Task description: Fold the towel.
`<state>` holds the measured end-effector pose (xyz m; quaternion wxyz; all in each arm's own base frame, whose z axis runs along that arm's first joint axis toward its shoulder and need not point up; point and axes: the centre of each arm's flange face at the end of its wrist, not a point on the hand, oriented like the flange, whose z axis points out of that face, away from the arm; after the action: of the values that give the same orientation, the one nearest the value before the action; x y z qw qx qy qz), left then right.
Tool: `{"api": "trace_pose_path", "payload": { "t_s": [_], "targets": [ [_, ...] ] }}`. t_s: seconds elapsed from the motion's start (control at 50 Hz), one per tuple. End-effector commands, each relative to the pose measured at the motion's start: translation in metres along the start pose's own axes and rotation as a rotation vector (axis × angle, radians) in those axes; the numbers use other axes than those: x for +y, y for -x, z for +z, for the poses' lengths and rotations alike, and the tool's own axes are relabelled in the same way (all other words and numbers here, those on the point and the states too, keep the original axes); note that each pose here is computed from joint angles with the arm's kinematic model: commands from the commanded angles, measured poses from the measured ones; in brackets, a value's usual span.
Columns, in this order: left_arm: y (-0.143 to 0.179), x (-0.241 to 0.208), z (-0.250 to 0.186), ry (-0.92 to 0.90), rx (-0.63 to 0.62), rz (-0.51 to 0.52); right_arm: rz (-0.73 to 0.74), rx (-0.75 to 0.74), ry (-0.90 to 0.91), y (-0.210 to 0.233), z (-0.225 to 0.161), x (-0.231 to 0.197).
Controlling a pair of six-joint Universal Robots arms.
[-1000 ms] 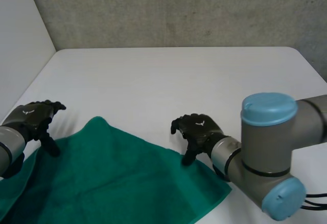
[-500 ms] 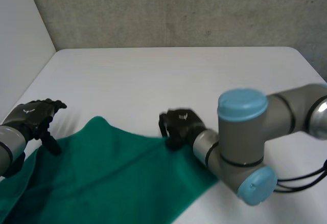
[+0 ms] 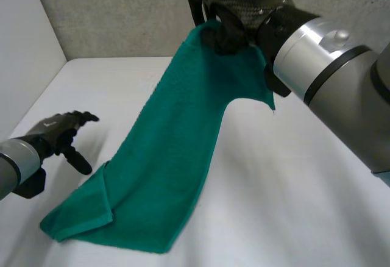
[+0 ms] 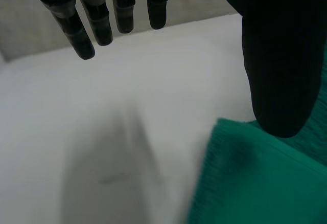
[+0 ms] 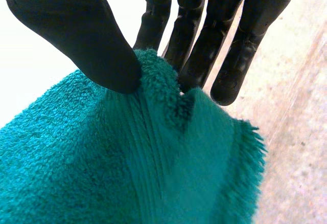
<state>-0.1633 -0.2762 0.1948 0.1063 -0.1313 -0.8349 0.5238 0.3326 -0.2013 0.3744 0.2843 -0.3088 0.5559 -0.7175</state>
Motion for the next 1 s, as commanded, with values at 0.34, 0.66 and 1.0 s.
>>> {"api": "trace_pose_path", "payload": {
  "t_s": [0.34, 0.66, 1.0],
  "targets": [
    [-0.009, 0.045, 0.005, 0.254, 0.158, -0.148, -0.038, 0.026, -0.049, -0.007, 0.0, -0.019],
    [-0.023, -0.056, 0.021, -0.151, 0.084, -0.069, -0.118, 0.188, 0.105, -0.077, 0.0, 0.014],
    [-0.049, -0.14, 0.01, -0.453, 0.144, -0.095, -0.619, -0.142, 0.56, -0.054, -0.045, 0.118]
  ]
}}
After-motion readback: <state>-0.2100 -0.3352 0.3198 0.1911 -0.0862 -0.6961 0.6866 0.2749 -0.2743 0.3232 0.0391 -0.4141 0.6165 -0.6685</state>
